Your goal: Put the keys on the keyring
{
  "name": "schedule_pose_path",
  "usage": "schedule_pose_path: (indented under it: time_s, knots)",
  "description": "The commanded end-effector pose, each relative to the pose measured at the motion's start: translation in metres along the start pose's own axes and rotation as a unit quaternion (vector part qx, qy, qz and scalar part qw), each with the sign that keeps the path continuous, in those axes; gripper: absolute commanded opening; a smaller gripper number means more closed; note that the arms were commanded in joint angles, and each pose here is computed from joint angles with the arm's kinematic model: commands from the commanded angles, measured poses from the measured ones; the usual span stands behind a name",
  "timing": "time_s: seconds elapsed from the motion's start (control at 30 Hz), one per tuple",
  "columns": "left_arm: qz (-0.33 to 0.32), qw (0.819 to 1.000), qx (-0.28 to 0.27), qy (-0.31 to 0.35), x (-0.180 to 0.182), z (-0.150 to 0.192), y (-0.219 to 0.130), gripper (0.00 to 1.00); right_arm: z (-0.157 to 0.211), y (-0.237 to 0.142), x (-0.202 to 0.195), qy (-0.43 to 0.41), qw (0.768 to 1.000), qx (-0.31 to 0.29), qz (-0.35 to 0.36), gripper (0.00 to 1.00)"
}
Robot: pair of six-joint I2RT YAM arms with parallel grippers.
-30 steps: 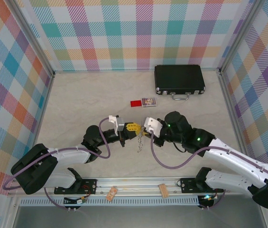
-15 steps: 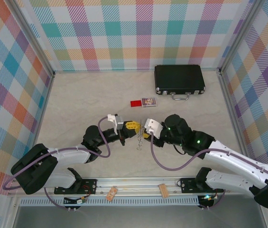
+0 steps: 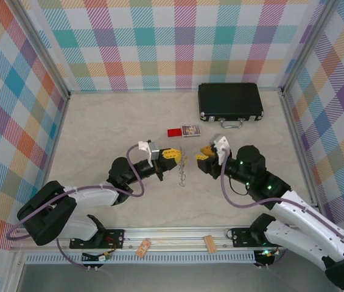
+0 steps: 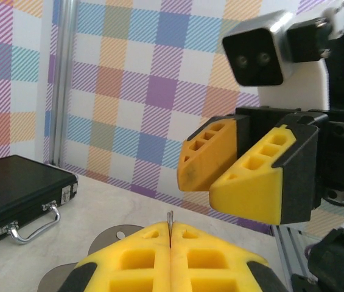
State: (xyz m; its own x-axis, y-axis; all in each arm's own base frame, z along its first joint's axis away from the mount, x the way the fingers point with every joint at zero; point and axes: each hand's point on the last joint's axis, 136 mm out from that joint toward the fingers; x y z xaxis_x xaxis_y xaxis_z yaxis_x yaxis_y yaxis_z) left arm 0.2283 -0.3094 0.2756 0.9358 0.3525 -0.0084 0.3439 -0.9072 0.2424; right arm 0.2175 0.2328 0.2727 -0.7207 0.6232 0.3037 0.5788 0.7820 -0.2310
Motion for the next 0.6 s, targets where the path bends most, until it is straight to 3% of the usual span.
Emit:
schedule_pose_path:
  time_s: [0.0,0.23,0.57]
  knots:
    - [-0.008,0.998,-0.056,0.001,0.007,-0.036,0.010,0.00,-0.027,-0.003,0.027,0.065,0.991,-0.046,-0.111,0.37]
    - [-0.010,0.997,-0.075,-0.007,0.011,-0.052,0.018,0.00,-0.047,0.005,0.027,0.107,0.977,-0.059,-0.177,0.36]
    - [-0.007,0.996,-0.082,-0.022,0.011,-0.058,0.020,0.00,-0.052,0.014,0.032,0.113,0.968,-0.051,-0.217,0.33]
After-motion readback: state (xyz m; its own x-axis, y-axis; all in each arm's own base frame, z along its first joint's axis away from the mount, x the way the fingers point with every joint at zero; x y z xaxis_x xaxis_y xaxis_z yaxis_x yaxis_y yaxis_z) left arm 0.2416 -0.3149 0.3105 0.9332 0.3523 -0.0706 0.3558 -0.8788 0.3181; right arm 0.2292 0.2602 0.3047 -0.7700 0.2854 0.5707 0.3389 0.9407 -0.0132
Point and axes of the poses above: each hand's point on the last joint's axis, 136 mm out from that joint toward the fingers, its own y axis out along the fingers, its own x axis along the line the jaws close on, z = x × y, and after that the axes turned 10 degrees about y, right-handed
